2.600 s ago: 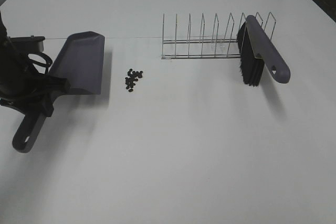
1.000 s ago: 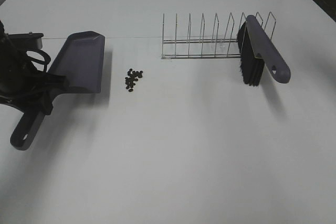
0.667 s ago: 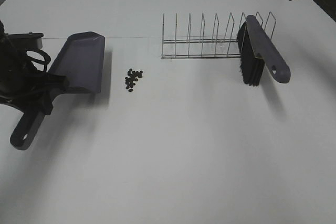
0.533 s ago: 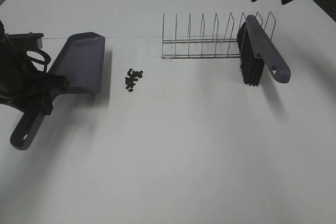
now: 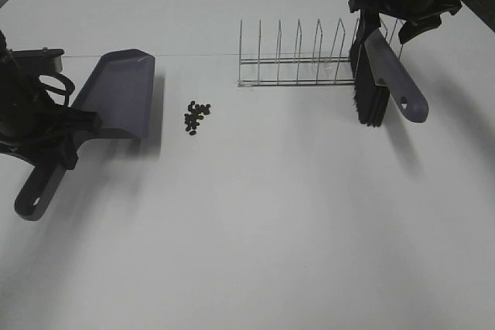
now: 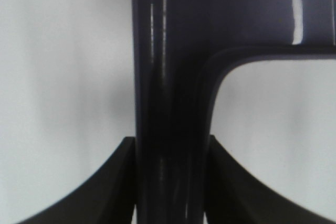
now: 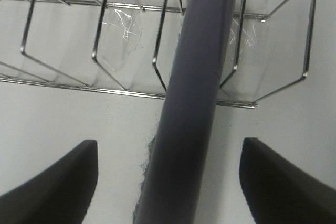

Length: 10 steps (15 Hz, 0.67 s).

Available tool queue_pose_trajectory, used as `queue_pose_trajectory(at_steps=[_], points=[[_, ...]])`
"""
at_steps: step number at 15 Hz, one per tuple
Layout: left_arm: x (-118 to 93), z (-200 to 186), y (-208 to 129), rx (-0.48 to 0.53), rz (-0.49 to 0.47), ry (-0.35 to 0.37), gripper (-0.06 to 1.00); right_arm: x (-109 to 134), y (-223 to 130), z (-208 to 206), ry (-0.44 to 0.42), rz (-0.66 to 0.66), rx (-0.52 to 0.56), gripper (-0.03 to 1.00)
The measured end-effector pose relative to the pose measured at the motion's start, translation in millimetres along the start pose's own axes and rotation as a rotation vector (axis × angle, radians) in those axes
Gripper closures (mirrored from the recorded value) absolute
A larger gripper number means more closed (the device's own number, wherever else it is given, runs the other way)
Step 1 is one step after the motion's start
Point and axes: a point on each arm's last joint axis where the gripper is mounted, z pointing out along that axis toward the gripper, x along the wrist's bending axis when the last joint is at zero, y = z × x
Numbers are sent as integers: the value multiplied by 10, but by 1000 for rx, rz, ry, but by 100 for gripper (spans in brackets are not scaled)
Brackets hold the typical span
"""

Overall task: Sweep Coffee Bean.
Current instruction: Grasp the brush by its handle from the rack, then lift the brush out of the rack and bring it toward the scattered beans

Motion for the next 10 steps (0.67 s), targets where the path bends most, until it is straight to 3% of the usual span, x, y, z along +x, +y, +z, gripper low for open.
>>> queue_pose_trajectory(at_steps=[3,6,10], points=[[0,0,0,0,0,0,62,-42,-58,347,-32,-10,9,40],[0,0,0,0,0,0,62,-58,-79,422,-47,-9,15,66],[0,0,0,0,3,0,62,-59,-66,362,-50,-2,48,69]])
